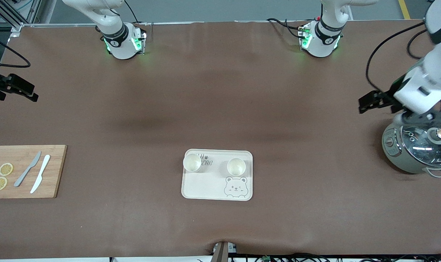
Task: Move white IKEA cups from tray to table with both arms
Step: 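Move the left gripper from rest toward the white tray, then reach the left gripper to one cup while the right gripper reaches the other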
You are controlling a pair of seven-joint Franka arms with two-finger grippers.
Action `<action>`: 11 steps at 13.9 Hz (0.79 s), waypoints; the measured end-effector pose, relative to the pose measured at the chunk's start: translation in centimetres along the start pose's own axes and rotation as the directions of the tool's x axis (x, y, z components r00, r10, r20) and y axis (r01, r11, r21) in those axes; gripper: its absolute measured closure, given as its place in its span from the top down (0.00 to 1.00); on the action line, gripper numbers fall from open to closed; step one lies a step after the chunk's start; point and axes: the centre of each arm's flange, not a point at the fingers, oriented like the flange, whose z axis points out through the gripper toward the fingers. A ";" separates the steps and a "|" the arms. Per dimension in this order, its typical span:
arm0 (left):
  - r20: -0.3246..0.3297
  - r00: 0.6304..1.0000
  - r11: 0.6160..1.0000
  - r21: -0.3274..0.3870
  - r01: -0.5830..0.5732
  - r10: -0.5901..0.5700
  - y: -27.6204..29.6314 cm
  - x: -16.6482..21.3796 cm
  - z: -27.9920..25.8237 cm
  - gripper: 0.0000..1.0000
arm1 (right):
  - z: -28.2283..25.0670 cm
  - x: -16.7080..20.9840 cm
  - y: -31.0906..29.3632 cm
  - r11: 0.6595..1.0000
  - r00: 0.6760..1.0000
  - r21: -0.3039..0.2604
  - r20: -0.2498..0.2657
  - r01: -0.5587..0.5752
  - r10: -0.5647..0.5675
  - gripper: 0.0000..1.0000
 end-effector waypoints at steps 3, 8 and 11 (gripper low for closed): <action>0.017 0.997 0.998 -0.001 0.070 -0.070 7.7 2.2 6.2 1.00 | 0.0 0.1 0.0 1.000 1.000 0.000 -0.006 0.001 -0.001 1.00; -0.034 0.974 0.973 -0.047 0.224 -0.226 17.2 5.0 16.2 1.00 | 0.5 1.5 -1.2 1.000 0.998 0.000 -0.057 0.022 -0.022 1.00; -0.066 0.968 0.968 -0.084 0.236 -0.241 21.0 5.7 20.8 1.00 | 4.8 3.4 -1.8 0.999 0.999 0.001 0.015 0.032 -0.032 1.00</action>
